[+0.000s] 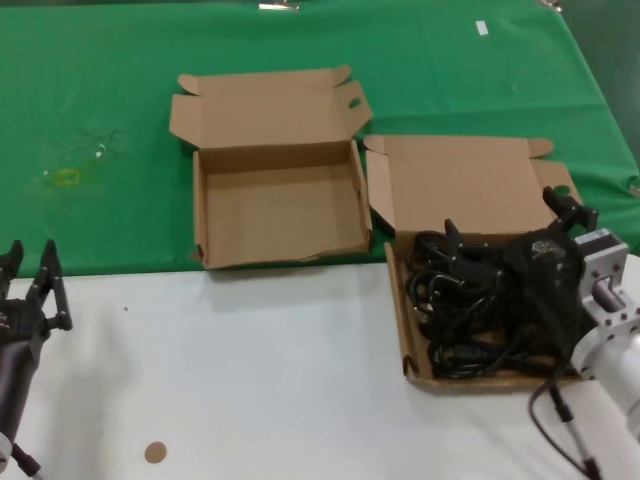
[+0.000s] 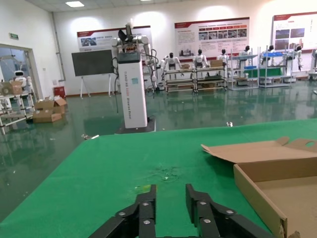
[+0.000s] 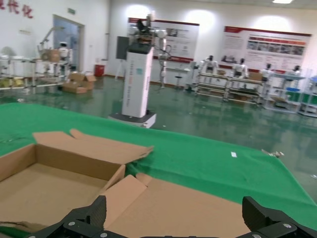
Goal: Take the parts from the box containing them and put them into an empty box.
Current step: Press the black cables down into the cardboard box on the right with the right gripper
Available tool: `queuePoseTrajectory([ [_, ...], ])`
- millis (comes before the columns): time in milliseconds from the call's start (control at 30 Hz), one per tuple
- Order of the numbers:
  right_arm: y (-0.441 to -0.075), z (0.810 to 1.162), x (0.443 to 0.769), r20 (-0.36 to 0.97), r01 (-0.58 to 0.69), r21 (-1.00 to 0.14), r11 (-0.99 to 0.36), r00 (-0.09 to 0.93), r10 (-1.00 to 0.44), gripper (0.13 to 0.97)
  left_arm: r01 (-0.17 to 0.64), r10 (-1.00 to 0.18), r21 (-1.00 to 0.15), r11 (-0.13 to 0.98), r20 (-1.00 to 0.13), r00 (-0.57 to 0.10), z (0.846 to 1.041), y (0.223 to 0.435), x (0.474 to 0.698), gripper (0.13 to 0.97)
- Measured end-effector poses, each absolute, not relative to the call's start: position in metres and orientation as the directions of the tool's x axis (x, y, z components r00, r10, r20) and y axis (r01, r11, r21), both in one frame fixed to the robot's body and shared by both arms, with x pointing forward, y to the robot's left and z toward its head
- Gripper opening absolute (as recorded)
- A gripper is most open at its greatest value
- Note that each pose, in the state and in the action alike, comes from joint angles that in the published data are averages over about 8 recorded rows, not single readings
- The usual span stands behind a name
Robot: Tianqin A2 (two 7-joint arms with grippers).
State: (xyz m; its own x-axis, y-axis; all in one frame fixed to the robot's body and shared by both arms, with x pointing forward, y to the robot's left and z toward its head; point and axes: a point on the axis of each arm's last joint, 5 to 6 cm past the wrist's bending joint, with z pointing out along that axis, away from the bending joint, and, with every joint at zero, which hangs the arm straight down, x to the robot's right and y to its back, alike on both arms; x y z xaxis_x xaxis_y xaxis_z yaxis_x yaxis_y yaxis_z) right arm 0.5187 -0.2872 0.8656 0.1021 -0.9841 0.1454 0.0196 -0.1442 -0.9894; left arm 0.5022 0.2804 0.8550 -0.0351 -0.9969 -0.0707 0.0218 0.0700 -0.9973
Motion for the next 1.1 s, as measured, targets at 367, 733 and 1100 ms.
queuePoseTrajectory([
  [367, -0.334, 0.912, 0.527, 0.336, 0.031, -0.939, -0.343, 0.296, -0.894, 0.966, 0.022, -0.997, -0.997, 0.07, -0.071, -0.035, 0.855, 0.28, 0.502, 0.213],
  [733, -0.376, 0.965, 0.54, 0.61, 0.09, -0.702, -0.706, 0.587, -0.532, 0.966, 0.022, -0.997, -0.997, 0.07, -0.071, -0.035, 0.855, 0.28, 0.502, 0.151],
  [1100, -0.404, 1.006, 0.56, 0.627, 0.202, -0.458, -0.865, 0.763, -0.154, 0.966, 0.022, -0.997, -0.997, 0.07, -0.071, -0.035, 0.855, 0.28, 0.502, 0.144],
])
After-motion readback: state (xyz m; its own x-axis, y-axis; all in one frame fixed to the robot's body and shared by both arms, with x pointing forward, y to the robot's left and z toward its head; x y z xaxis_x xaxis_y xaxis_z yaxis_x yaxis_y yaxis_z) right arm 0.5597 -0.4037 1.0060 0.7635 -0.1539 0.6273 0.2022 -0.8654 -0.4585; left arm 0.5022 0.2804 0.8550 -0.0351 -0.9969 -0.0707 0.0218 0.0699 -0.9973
